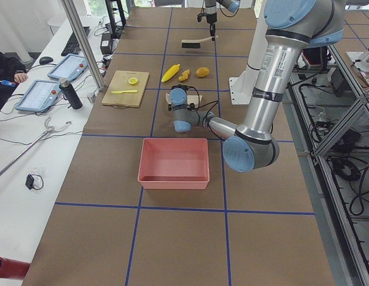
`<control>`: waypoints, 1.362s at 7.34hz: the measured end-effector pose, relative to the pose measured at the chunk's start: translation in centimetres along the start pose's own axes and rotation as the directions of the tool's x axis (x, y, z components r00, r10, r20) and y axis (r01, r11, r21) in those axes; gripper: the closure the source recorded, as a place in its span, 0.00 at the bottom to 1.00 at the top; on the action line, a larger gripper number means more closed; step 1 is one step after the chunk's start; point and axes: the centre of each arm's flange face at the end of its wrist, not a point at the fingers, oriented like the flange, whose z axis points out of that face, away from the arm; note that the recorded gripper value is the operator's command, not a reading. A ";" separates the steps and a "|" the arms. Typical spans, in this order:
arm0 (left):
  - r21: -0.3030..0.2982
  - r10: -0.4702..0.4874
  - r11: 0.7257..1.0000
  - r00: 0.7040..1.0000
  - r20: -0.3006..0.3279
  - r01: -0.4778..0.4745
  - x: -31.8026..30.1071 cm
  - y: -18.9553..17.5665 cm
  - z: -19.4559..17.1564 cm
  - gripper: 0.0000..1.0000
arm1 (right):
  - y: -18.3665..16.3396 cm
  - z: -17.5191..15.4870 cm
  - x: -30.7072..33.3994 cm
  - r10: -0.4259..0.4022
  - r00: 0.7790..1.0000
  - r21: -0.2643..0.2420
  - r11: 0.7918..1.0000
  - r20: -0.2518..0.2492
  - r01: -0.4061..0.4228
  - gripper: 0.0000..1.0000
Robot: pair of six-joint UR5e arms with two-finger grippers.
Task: Sweep and dump trash into bin
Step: 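Lift the white-handled brush with the right gripper and move it toward the potato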
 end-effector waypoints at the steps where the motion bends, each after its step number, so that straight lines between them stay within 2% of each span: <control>1: 0.002 -0.001 1.000 1.000 -0.004 0.001 0.1 -0.2 0.3 0.02 | 0.1 0.4 -3.6 -0.008 1.000 -0.009 1.000 -0.014 0.007 1.00; 3: 0.010 -0.001 1.000 1.000 -0.015 0.001 0.5 -0.9 0.9 0.02 | 1.5 1.3 -8.8 -0.031 0.999 -0.035 0.999 -0.032 0.030 1.00; 5: 0.014 0.002 1.000 1.000 -0.020 -0.002 0.7 -1.2 1.2 0.02 | 4.5 0.7 -11.4 -0.015 0.998 -0.082 0.997 -0.055 0.010 1.00; 7: 0.011 0.000 1.000 1.000 -0.022 0.000 0.7 -1.1 1.4 0.02 | 7.6 2.1 -13.8 -0.009 0.998 -0.131 0.991 -0.070 0.000 1.00; 10: 0.007 -0.003 1.000 1.000 -0.022 0.003 0.7 -0.9 1.6 0.02 | 8.7 3.5 -19.2 -0.014 0.996 -0.155 0.988 -0.088 0.000 1.00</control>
